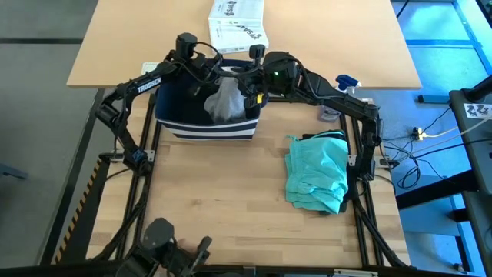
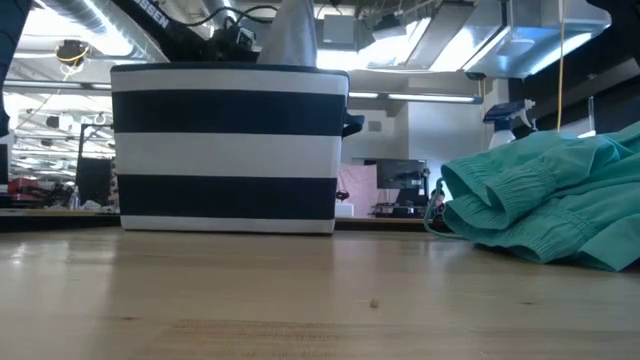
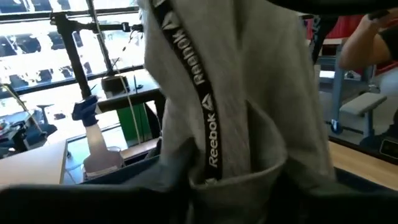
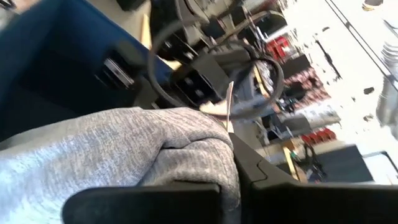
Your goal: Fold Laundry from Bin
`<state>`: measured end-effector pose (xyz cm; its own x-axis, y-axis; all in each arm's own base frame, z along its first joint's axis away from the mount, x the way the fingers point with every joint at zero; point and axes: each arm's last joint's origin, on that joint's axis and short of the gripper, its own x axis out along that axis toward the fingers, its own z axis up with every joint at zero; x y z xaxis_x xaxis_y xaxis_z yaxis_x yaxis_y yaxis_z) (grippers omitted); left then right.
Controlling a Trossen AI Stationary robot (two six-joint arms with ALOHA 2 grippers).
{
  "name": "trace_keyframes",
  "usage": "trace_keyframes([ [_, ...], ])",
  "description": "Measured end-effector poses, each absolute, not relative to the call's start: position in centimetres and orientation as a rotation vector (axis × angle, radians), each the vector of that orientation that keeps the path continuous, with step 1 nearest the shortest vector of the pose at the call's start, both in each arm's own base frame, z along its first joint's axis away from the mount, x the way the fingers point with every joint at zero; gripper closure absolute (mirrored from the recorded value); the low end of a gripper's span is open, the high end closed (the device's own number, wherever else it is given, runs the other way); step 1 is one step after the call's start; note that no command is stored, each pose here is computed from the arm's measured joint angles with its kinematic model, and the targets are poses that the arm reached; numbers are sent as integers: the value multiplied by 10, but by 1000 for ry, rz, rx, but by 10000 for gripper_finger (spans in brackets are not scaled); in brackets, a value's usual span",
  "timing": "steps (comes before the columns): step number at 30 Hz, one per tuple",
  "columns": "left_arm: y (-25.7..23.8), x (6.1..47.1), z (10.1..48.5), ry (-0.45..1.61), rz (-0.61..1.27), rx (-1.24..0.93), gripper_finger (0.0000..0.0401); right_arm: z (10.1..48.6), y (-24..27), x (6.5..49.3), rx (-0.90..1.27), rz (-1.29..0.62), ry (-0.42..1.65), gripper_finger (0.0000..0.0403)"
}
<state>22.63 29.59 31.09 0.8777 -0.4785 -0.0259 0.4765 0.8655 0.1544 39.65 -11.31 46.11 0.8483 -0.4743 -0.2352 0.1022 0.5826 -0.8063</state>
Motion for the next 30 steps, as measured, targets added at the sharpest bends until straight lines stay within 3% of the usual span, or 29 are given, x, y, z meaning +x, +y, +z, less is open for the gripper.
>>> trace_keyframes([
  [4, 291, 229, 314, -47, -563, 192, 369, 461, -116, 395, -909, -418, 499, 402],
  [5, 290, 227, 317, -50, -559, 202, 384, 461, -117, 395, -919, -436, 512, 402],
  [12, 275, 193, 362, -72, -478, 324, 397, 463, -127, 391, -947, -561, 572, 402],
  [18, 251, 170, 392, -50, -384, 347, 399, 470, -136, 389, -938, -592, 491, 402],
  [25, 234, 159, 397, 35, -241, 324, 399, 468, -138, 398, -937, -554, 421, 402],
  [30, 217, 150, 387, 274, -39, 334, 400, 452, -139, 412, -883, -456, 408, 402],
])
